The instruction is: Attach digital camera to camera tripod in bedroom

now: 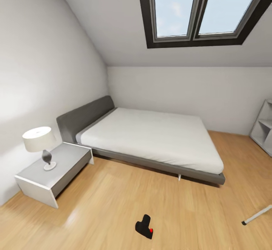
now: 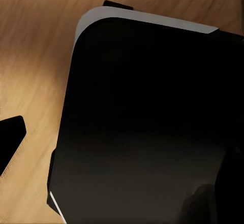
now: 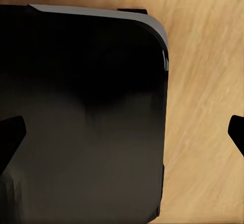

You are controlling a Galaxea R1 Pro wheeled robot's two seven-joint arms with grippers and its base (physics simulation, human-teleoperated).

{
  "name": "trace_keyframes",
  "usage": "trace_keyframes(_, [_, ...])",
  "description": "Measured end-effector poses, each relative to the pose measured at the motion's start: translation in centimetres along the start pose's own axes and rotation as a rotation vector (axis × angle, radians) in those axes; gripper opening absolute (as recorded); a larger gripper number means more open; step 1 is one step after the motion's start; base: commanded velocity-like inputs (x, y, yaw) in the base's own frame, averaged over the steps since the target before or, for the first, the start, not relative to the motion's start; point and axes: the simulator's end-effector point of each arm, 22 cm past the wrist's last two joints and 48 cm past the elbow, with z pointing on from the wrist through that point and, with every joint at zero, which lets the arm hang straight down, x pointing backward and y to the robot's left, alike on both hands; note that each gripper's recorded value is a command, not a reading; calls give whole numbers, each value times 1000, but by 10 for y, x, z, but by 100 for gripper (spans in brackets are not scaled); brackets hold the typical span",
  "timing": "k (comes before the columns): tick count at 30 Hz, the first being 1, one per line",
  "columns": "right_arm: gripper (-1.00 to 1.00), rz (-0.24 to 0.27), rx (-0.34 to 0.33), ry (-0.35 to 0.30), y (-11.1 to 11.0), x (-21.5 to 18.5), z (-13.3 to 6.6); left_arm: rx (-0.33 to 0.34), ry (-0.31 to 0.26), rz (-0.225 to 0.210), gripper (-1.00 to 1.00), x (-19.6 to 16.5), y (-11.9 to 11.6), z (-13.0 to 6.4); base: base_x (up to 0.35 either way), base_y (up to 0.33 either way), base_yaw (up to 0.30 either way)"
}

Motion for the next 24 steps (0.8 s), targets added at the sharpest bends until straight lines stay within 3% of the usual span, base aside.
trace_keyframes(24, [100,0,-2,0,1,0,0,0,0,-2,100,0,0,0,0,0,-290])
